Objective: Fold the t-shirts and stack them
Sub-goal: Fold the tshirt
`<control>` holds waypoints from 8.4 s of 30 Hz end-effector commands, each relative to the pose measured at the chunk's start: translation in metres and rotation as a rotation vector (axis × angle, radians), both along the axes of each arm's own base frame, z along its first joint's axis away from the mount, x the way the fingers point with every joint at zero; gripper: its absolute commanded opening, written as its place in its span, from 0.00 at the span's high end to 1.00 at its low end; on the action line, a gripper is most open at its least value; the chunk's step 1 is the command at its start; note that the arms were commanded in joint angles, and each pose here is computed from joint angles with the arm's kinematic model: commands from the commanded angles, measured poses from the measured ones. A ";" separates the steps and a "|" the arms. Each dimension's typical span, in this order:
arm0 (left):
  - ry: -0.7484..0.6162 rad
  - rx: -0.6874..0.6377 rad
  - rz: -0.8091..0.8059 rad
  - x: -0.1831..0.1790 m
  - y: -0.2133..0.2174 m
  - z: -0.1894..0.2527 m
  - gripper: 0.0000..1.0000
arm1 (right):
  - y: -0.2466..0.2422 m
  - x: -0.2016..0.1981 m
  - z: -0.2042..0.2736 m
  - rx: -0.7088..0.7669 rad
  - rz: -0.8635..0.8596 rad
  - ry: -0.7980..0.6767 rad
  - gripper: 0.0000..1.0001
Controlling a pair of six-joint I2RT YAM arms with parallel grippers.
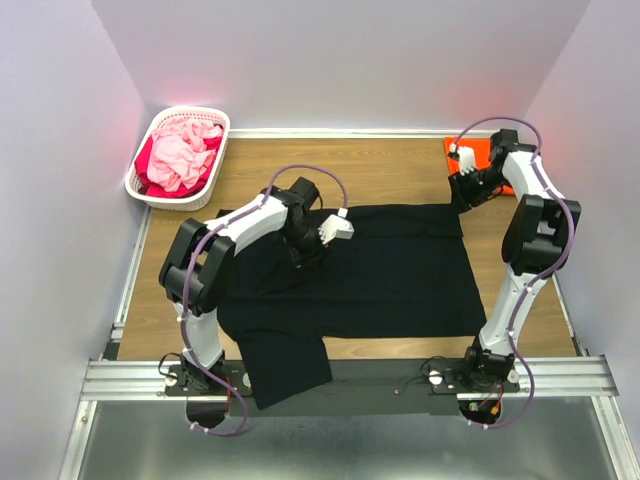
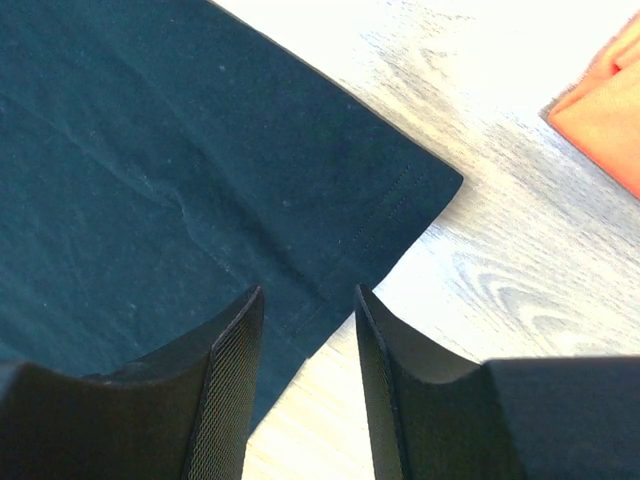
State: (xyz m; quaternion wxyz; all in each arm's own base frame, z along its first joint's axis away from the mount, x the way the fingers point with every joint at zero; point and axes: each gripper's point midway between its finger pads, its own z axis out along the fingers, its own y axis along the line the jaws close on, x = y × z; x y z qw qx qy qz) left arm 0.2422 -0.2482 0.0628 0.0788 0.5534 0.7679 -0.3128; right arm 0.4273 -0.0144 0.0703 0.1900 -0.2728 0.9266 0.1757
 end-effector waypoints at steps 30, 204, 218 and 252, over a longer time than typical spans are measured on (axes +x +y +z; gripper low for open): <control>-0.277 0.372 0.882 0.201 0.236 -0.058 0.59 | 0.010 0.044 -0.109 -0.408 -0.040 0.147 0.66; -0.527 0.380 0.035 0.169 0.194 0.033 1.00 | -0.027 0.001 -0.030 -0.514 0.467 -0.008 0.99; -0.509 0.397 0.035 0.183 0.195 0.018 1.00 | -0.024 0.006 -0.041 -0.505 0.457 0.008 0.99; -0.279 0.100 0.524 0.114 0.254 0.005 0.30 | 0.006 -0.076 0.001 0.111 -0.126 0.260 0.27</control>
